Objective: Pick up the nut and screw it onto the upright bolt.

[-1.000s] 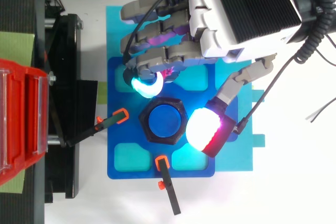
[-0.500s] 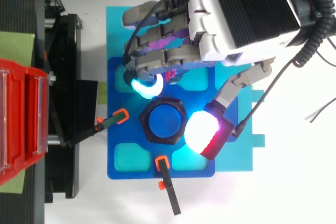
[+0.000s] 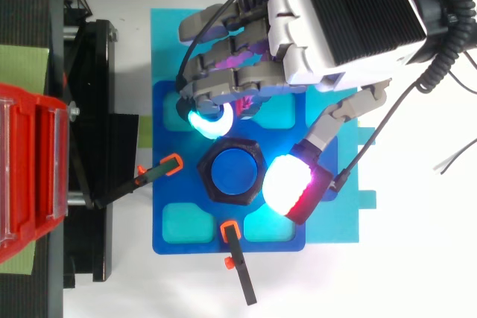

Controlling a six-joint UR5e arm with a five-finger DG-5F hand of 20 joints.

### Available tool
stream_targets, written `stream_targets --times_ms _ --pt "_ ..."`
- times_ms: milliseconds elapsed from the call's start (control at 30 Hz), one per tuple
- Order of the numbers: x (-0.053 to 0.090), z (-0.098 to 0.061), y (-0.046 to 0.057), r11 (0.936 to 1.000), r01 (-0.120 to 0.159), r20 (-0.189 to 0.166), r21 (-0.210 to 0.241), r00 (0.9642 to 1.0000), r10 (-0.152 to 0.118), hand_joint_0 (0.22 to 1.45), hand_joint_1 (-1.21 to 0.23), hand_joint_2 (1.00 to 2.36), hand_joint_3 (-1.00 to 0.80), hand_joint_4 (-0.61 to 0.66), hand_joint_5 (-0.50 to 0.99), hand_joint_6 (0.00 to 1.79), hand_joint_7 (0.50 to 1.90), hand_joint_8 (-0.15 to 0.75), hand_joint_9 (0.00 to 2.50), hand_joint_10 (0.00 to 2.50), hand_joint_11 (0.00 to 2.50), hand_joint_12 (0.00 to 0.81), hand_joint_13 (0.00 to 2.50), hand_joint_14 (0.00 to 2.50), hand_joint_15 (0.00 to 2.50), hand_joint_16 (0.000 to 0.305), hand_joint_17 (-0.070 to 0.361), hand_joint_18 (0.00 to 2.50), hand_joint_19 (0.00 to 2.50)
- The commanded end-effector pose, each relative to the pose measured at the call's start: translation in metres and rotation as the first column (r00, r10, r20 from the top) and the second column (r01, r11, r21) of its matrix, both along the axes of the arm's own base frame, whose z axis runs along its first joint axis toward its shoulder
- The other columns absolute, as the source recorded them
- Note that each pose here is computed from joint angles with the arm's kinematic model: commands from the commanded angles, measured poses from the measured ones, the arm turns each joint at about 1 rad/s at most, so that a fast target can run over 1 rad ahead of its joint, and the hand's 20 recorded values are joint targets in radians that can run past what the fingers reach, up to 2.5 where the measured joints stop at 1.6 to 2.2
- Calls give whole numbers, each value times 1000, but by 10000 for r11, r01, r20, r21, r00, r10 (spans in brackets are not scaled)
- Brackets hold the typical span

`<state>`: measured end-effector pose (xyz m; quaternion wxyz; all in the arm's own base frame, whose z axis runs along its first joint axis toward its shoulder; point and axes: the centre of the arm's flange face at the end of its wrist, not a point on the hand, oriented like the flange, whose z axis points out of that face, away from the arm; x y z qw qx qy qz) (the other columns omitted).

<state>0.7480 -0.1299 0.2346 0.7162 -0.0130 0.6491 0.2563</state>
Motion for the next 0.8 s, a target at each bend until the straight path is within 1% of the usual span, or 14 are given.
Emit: stream_targets --times_ms 0,100,167,233,400,567,600,767 --pt "0 0 -1 10000 8 -3 5 10000 -8 480 -252 1000 -500 86 98 502 1356 177 1531 0 13 186 808 0 0 20 44 505 0" --pt "0 0 -1 10000 -7 -33 4 10000 7 474 -261 1000 -500 91 98 502 1370 181 1539 0 18 189 813 0 0 20 45 509 0" --pt "0 0 -1 10000 8 -18 5 10000 -8 447 -301 1000 -500 103 94 502 1356 208 1513 2 0 205 812 0 0 22 50 520 0" --pt "0 0 -2 10000 23 -3 5 10000 -23 413 -461 1000 -500 121 84 502 1339 235 1508 0 8 223 791 0 0 25 57 494 0" --pt "0 0 -1 10000 -7 -3 2 10000 7 392 -573 1000 -500 131 74 502 1330 246 1474 0 14 235 744 0 0 27 61 448 0" --pt "0 0 -1 10000 8 13 4 10000 -8 387 -576 1000 -500 137 72 502 1320 246 1457 0 19 239 728 0 0 28 62 431 0" --pt "0 0 -2 10000 53 13 9 10000 -53 386 -573 1000 -500 148 72 502 1316 247 1451 0 12 241 725 0 0 28 63 430 0" --pt "0 0 -1 10000 38 13 9 10000 -38 379 -550 1000 -500 155 69 503 1295 248 1425 0 8 248 714 0 0 29 66 412 0"
